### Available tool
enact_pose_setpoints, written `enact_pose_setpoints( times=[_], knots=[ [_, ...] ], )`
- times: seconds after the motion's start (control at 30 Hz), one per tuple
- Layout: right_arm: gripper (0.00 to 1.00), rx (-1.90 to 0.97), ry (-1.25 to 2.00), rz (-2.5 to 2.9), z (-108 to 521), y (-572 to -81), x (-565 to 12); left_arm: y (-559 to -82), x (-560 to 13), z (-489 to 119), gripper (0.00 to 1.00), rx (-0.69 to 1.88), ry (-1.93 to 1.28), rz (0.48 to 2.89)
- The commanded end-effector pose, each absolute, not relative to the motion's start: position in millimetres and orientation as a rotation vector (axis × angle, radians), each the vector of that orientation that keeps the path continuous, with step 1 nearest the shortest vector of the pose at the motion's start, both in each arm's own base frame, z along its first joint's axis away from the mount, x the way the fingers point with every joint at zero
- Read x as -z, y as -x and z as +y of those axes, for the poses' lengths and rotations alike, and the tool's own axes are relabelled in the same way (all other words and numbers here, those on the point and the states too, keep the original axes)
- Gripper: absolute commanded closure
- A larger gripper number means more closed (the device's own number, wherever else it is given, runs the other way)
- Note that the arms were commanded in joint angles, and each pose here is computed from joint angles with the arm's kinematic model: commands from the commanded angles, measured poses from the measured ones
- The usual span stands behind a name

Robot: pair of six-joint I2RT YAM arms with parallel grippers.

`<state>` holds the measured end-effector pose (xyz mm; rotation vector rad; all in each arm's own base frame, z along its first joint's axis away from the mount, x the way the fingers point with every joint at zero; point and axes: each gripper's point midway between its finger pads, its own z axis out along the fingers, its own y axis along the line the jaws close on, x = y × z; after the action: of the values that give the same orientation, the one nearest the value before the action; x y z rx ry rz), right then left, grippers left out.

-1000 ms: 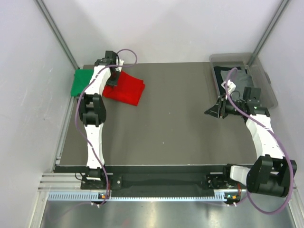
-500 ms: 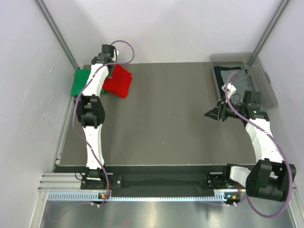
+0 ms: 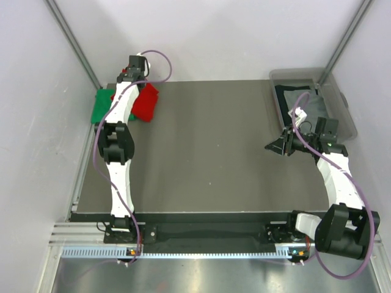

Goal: Fold and stack the t-shirts
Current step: Neatly place the folded tshirt to the corner

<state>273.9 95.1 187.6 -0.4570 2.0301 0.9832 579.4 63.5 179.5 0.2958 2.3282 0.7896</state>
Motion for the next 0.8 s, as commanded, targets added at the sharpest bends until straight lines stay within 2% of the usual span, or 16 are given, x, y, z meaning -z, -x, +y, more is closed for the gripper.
enact_pose_setpoints(
  times=[0.0, 0.37, 0.77],
  knots=[
    [0.71, -0.974, 0.492, 1.969, 92.7, -277.3, -194.6, -581.9, -268.3, 85.8, 1.0, -0.884, -0.179, 2.118],
    [0.71, -0.989, 0.48, 1.97, 90.6, -278.8, -192.2, -583.2, -270.4, 106.4, 1.0, -0.95, -0.145, 2.101],
    [0.71, -0.99, 0.481, 1.969, 89.6, -278.8, -190.4, -590.0, -226.3, 161.7, 1.0, -1.089, -0.105, 2.153]
  ],
)
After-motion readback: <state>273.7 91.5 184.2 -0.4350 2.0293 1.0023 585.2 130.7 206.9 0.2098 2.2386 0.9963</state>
